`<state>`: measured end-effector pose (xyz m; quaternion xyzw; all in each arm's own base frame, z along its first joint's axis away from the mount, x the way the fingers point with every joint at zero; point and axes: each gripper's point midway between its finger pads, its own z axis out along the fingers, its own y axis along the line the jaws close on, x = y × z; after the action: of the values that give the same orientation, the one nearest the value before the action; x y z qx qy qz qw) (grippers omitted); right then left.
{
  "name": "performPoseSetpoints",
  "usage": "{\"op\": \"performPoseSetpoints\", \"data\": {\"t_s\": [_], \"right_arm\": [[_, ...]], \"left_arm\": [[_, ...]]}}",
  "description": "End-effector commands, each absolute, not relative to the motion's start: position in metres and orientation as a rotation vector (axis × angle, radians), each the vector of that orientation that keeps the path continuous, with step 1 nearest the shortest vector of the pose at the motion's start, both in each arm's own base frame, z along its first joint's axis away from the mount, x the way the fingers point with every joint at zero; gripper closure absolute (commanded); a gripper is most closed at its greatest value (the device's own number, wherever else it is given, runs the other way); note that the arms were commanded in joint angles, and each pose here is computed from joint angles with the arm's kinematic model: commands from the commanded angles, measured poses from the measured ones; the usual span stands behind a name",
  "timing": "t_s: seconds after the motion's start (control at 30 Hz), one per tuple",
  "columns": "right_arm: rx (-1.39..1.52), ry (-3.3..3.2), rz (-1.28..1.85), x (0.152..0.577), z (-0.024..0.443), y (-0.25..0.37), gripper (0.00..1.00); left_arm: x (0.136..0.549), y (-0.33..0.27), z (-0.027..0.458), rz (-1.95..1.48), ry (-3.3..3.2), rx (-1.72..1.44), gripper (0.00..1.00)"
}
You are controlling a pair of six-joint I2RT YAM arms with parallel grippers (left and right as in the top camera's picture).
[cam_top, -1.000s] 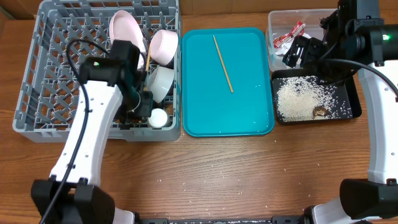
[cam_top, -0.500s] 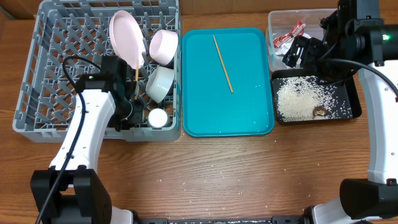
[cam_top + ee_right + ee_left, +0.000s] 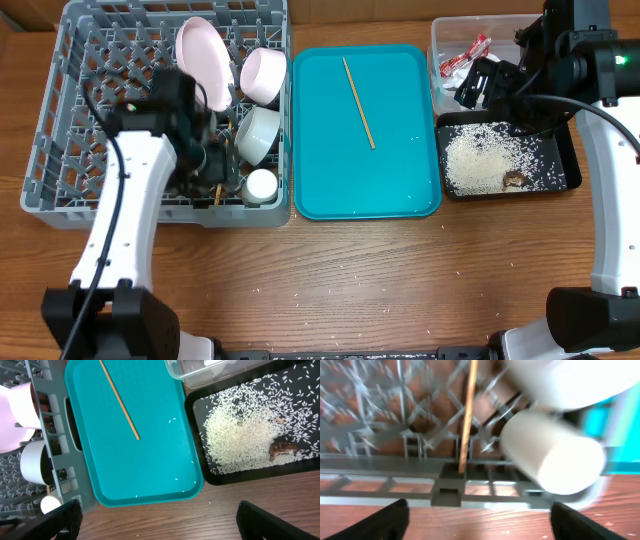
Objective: Sort waste into correct bins and load items into the dishwasher
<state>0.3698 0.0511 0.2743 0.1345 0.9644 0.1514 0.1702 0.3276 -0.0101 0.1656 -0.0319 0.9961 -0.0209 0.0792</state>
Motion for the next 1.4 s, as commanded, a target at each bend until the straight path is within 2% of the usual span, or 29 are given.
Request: {"op": "performPoseSetpoints", "data": {"t_s": [0.0, 0.1, 0.23, 0.43, 0.57, 0.77, 1.03, 1.17, 1.27, 1.37], "right_arm": [[0.37, 2.732, 0.421, 0.369, 0.276, 0.052, 0.0], [0.37, 2.732, 0.421, 0.369, 0.276, 0.052, 0.0], [0.37, 2.732, 0.421, 0.369, 0.276, 0.052, 0.0], [0.37, 2.732, 0.421, 0.369, 0.276, 0.052, 0.0], [0.37, 2.732, 0.421, 0.369, 0.276, 0.052, 0.0], [0.37, 2.732, 0.421, 0.369, 0.276, 0.052, 0.0], [0.37, 2.732, 0.421, 0.369, 0.276, 0.052, 0.0], [0.37, 2.732, 0.421, 0.369, 0.276, 0.052, 0.0], [0.37, 2.732, 0.421, 0.369, 0.276, 0.052, 0.0], [0.37, 2.732, 0.421, 0.369, 0.276, 0.052, 0.0]], "left_arm": [[0.348, -0.038, 0.216, -0.152, 2.85, -0.04, 0.15], [0.357, -0.066, 0.242, -0.191, 2.771, -0.005, 0.16], [0.37, -0.104, 0.244, -0.22, 2.712, -0.118, 0.11], [0.409, -0.177, 0.184, -0.268, 2.737, -0.182, 0.08], [0.431, -0.206, 0.12, -0.219, 2.784, -0.313, 0.08], [0.453, -0.263, 0.068, -0.406, 2.786, -0.333, 0.17], [0.465, -0.281, 0.061, -0.28, 2.674, -0.263, 0.16], [0.466, -0.29, 0.043, -0.277, 2.68, -0.227, 0.21], [0.465, -0.289, 0.023, -0.253, 2.707, -0.226, 0.3], [0.465, -0.286, 0.014, -0.219, 2.716, -0.223, 0.32]]}}
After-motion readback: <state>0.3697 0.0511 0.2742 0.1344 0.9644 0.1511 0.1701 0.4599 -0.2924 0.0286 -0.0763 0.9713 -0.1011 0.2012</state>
